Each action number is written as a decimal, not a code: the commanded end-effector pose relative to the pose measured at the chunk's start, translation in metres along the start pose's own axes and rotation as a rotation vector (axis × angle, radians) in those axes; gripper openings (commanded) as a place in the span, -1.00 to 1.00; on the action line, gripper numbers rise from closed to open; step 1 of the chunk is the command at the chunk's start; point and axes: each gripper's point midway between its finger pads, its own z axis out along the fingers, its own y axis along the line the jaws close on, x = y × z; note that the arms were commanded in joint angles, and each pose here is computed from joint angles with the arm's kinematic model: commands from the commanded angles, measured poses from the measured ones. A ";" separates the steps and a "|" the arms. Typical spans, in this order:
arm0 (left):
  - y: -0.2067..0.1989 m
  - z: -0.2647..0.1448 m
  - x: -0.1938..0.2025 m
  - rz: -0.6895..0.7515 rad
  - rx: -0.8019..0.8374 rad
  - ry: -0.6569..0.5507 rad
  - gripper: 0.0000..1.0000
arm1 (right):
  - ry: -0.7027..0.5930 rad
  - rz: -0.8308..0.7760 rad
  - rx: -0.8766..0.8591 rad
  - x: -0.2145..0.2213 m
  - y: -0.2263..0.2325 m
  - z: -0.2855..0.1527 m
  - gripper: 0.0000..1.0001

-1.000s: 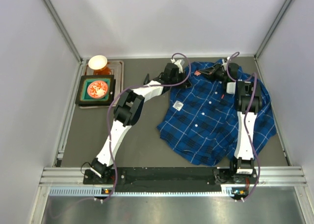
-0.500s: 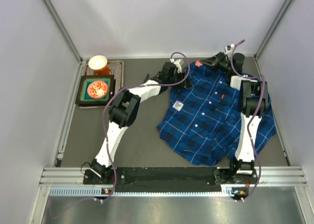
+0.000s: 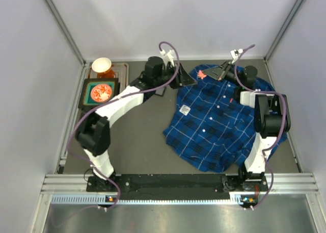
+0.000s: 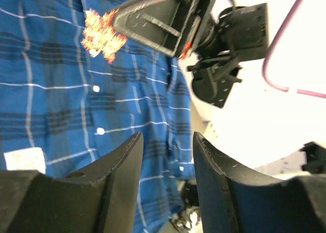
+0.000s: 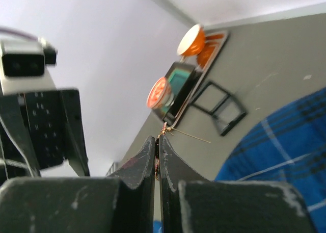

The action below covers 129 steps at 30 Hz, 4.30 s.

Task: Remove the brooch from the garment

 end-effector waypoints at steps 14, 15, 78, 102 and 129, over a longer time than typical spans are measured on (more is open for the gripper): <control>-0.094 -0.135 -0.003 -0.458 0.022 -0.197 -0.21 | -0.099 -0.831 -0.287 0.087 0.187 -0.015 -1.00; -0.101 -0.147 -0.007 -0.452 0.023 -0.226 -0.15 | -0.104 -0.840 -0.312 0.091 0.191 -0.017 -1.00; -0.059 -0.131 0.021 -0.724 -0.190 -0.095 -1.00 | -0.140 -1.367 -0.380 0.167 0.221 0.000 -0.94; -0.074 -0.128 0.002 -0.533 0.008 -0.179 -1.00 | -0.083 -1.437 -0.155 0.140 0.197 0.008 -0.13; -0.066 -0.125 0.039 -0.056 0.283 -0.193 -1.00 | 0.034 -0.238 0.182 0.133 0.178 -0.042 0.54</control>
